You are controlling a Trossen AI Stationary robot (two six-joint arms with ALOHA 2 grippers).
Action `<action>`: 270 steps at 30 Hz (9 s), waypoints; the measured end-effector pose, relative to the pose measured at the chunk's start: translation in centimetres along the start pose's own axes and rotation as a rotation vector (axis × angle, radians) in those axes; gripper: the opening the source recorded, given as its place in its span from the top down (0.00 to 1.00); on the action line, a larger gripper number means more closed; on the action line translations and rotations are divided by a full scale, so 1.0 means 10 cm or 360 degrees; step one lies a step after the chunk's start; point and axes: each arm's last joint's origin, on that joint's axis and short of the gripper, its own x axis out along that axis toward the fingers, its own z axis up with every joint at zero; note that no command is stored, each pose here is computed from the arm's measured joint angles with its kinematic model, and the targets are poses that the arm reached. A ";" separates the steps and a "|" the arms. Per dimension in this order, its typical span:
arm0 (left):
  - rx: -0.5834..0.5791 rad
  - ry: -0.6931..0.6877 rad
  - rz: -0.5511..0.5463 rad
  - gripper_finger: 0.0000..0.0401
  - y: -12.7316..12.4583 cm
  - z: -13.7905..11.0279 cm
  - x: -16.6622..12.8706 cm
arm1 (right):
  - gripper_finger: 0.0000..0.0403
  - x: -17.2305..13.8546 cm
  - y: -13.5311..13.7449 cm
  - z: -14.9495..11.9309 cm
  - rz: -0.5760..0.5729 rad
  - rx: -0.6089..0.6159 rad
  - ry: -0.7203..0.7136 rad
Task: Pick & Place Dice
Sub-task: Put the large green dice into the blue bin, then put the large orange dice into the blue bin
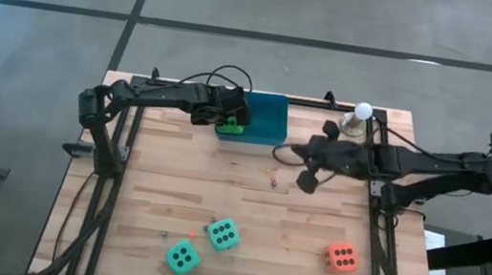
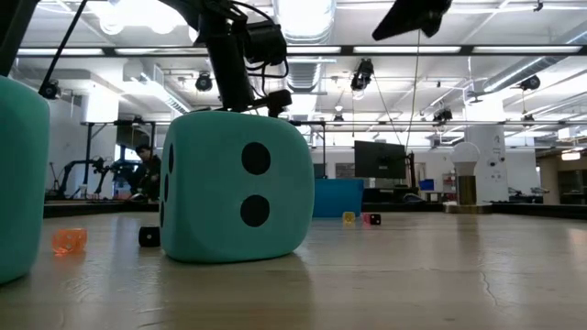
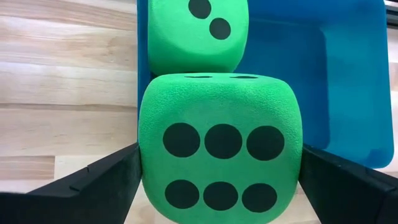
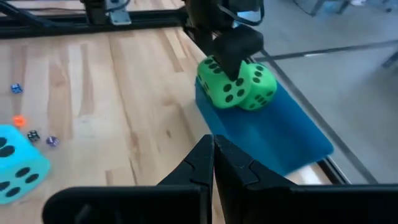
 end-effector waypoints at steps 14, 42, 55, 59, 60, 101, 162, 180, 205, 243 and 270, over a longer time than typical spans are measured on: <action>-0.0006 0.0008 -0.0005 0.01 0.00 0.00 0.00 | 0.98 0.73 -0.22 -0.29 0.0142 -0.0169 -0.0222; -0.0084 0.0206 -0.0038 0.01 0.01 -0.04 0.00 | 0.98 1.95 -0.07 -0.27 0.0194 -0.0528 -0.0274; -0.0030 0.0266 -0.0053 0.01 0.01 -0.05 -0.01 | 0.98 1.98 -0.17 -0.33 0.0166 -0.0539 -0.0237; -0.0028 0.0273 -0.0070 0.01 0.01 -0.05 -0.04 | 0.98 2.04 -0.15 -0.39 0.0226 -0.0562 -0.0213; -0.0023 0.0272 -0.0073 0.01 0.01 -0.05 -0.05 | 0.98 2.06 -0.14 -0.41 0.0240 -0.0567 -0.0206; 0.0026 0.0356 -0.0016 0.01 0.06 -0.08 -0.06 | 0.98 2.35 -0.22 -0.50 0.0276 -0.0671 -0.0186; 0.0106 0.0439 0.0006 0.01 0.11 -0.17 -0.25 | 0.98 2.26 -0.28 -0.41 0.0163 -0.0542 -0.0169; 0.0224 0.0220 0.0190 0.01 0.35 -0.09 -0.59 | 0.98 1.27 -0.44 -0.10 0.0204 -0.0519 -0.0009; 0.0753 0.0117 0.0066 0.01 0.33 -0.49 -0.96 | 0.98 0.07 -0.47 -0.29 0.0344 -0.0246 0.0455; 0.0921 0.0074 -0.0156 0.01 0.25 -1.26 -1.30 | 0.98 -0.41 -0.35 -0.48 0.0674 -0.0306 0.0679; 0.1107 -0.0059 -0.0238 0.01 0.30 -1.59 -1.47 | 0.98 -1.02 0.37 -0.58 0.1043 -0.0064 0.0972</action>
